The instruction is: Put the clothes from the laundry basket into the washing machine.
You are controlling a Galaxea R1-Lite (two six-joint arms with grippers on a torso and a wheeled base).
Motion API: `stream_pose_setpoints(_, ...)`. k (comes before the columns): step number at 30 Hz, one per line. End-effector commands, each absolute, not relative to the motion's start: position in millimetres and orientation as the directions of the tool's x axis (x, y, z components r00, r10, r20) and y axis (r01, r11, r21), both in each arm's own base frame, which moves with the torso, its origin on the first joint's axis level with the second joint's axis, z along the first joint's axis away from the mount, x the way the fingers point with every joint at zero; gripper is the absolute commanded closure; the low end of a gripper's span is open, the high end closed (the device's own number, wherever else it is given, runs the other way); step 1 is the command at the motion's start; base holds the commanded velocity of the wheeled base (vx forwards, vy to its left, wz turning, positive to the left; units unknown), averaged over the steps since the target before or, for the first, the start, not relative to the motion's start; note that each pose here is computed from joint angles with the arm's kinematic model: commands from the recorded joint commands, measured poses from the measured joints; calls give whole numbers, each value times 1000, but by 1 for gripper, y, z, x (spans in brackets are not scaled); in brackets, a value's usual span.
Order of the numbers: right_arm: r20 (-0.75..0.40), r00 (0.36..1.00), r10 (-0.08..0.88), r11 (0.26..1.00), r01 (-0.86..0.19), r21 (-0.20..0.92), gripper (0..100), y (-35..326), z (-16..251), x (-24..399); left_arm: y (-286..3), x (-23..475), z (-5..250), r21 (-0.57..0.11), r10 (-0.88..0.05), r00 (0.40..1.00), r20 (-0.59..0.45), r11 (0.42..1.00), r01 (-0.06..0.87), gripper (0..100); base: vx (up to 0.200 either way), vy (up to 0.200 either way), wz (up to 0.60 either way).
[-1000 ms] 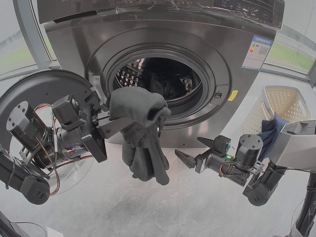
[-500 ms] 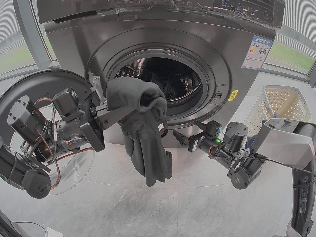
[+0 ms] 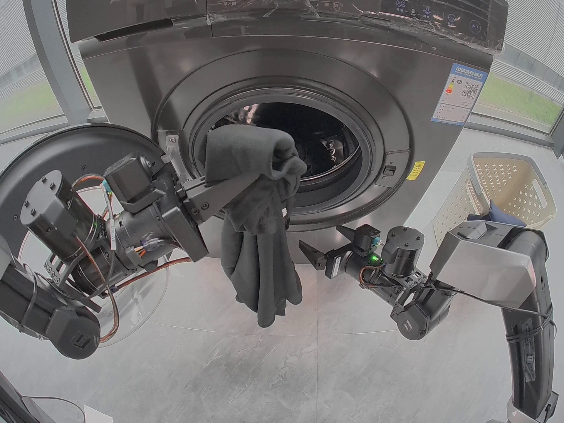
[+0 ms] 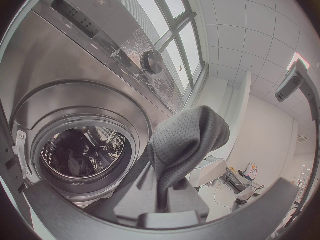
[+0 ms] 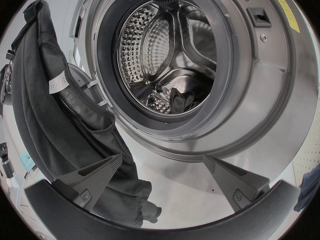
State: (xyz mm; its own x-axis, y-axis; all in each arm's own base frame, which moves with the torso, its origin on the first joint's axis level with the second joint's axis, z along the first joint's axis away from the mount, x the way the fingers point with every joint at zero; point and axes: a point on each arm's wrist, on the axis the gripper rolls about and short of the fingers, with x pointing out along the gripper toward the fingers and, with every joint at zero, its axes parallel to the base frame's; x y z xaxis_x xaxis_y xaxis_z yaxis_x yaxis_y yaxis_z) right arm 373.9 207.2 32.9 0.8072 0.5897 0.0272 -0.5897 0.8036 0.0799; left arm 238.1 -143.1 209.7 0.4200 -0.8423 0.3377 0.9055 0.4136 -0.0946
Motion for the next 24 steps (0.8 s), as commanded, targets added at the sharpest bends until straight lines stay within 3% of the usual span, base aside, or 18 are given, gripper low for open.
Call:
stream_pose_setpoints(1, 35, 800, 599, 796, -600, 78, 0, 215, 28, 378, -146, 237, 209, -96, -847, 412, 335, 404, 910, 100, 0, 0, 0)
stream_pose_setpoints(6, 59, 776, 628, 773, -630, 76, 0, 232, 30, 378, -147, 237, 208, -98, -850, 409, 333, 400, 911, 100, 0, 0, 0)
stream_pose_setpoints(12, 59, 699, 713, 694, -715, 84, 0, 254, 28, 360, -147, 236, 208, -98, -849, 410, 334, 401, 911, 100, 0, 0, 0)
stream_pose_setpoints(24, 133, 599, 790, 598, -800, 56, 0, 268, 40, 365, -145, 235, 208, -99, -849, 412, 330, 403, 910, 100, 0, 0, 0)
